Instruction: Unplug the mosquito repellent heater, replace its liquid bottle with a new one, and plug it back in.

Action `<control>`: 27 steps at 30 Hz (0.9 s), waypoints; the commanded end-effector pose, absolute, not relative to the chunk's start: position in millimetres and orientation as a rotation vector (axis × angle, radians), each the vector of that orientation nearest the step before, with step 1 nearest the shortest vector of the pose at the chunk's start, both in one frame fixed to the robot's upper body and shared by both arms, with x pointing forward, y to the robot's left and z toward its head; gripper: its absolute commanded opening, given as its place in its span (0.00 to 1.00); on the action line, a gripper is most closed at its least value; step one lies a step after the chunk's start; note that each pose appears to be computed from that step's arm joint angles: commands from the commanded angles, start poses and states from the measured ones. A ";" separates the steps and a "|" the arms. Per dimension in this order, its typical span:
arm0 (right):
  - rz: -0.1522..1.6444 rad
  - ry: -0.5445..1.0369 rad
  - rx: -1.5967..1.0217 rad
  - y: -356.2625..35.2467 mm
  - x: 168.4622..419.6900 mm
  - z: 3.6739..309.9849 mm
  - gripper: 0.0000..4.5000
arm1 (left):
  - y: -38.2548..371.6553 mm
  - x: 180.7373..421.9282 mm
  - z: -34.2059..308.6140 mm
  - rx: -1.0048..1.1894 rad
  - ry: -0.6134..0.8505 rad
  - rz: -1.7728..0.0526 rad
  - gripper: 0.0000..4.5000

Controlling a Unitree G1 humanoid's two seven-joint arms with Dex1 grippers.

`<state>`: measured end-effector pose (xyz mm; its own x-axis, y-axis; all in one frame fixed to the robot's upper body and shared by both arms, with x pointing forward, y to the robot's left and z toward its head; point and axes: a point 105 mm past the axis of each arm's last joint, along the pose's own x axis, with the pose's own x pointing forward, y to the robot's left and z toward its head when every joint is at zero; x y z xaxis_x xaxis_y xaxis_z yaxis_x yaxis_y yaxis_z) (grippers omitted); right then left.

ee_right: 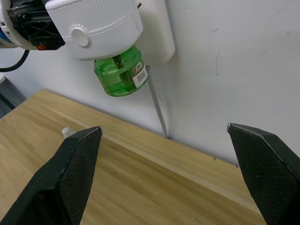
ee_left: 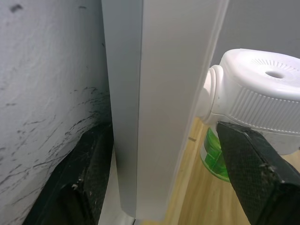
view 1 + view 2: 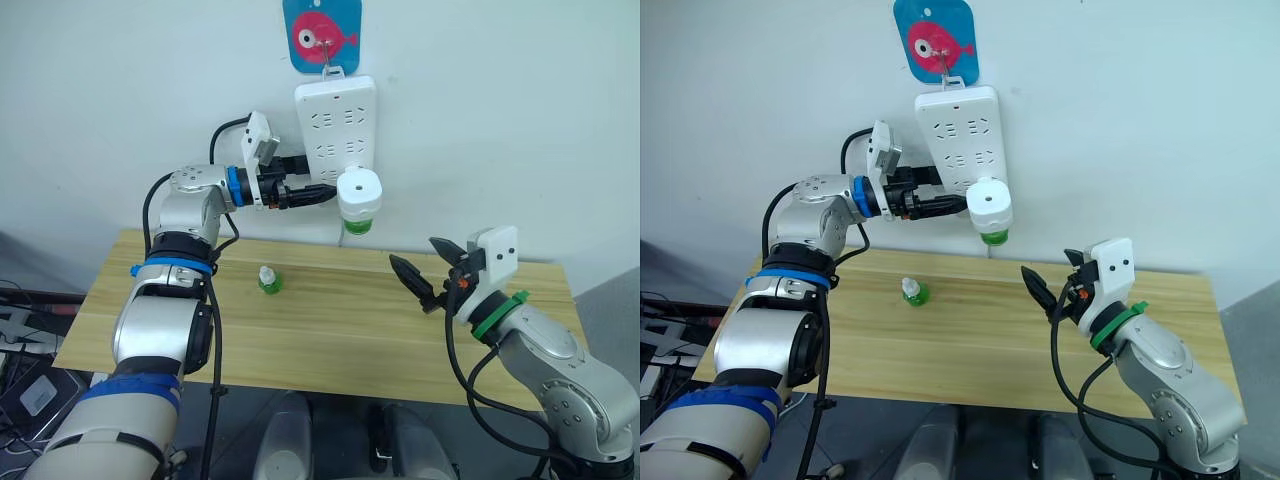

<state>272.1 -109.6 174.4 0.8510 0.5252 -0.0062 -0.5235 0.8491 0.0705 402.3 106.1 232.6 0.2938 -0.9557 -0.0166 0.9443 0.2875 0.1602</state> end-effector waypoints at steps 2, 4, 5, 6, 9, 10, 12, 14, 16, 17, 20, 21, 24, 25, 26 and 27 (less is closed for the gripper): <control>0.575 -0.045 0.067 -96.9 268.3 194.6 1.00 | 99.6 400.2 250.3 0.144 -0.142 -1.300 0.53; 0.569 -0.051 0.067 -90.1 271.1 197.8 1.00 | 98.6 401.1 249.9 0.135 -0.142 -1.297 0.40; 0.546 -0.063 0.065 -86.9 274.9 201.1 1.00 | 97.6 401.4 248.7 0.145 -0.143 -1.295 0.34; 0.533 -0.074 0.065 -82.4 277.5 204.7 1.00 | 97.0 401.7 248.2 0.146 -0.144 -1.294 0.30; 0.510 -0.101 0.047 -68.4 282.6 213.7 1.00 | 95.7 403.6 249.8 0.127 -0.149 -1.282 0.30; 0.505 -0.111 0.039 -63.4 284.2 216.9 1.00 | 95.2 404.0 250.0 0.127 -0.148 -1.280 0.30; 0.487 -0.129 0.020 -57.3 287.9 222.5 1.00 | 95.2 404.7 249.7 0.129 -0.146 -1.276 0.30; 0.467 -0.147 0.002 -54.8 290.7 227.0 1.00 | 95.4 405.2 249.2 0.134 -0.145 -1.273 0.30; 0.461 -0.165 -0.029 -52.5 292.4 230.8 1.00 | 95.4 405.8 249.4 0.134 -0.146 -1.270 0.30; 0.459 -0.173 -0.044 -51.8 293.3 232.4 1.00 | 95.2 406.0 249.5 0.132 -0.147 -1.269 0.30; 0.460 -0.183 -0.052 -48.2 296.5 235.7 1.00 | 94.1 406.8 248.6 0.132 -0.149 -1.266 0.30; 0.463 -0.188 -0.062 -46.7 297.6 236.8 1.00 | 93.7 406.8 248.3 0.132 -0.150 -1.266 0.30; 0.438 -0.207 -0.106 -43.4 305.6 240.4 1.00 | 93.0 406.9 247.2 0.133 -0.151 -1.264 0.30; 0.422 -0.212 -0.109 -43.5 308.2 241.7 1.00 | 93.2 407.0 247.3 0.134 -0.154 -1.262 0.30; 0.410 -0.217 -0.112 -43.8 309.9 242.6 1.00 | 93.3 407.1 247.3 0.135 -0.155 -1.260 0.30; 0.408 -0.219 -0.112 -43.2 310.7 243.1 1.00 | 93.5 407.2 247.3 0.139 -0.158 -1.258 0.30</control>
<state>313.9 -44.2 231.4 0.9026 0.4104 0.1300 -0.3928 0.9086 -0.1419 403.9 96.4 234.7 0.2780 -0.9604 0.0167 0.9458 0.2767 0.1698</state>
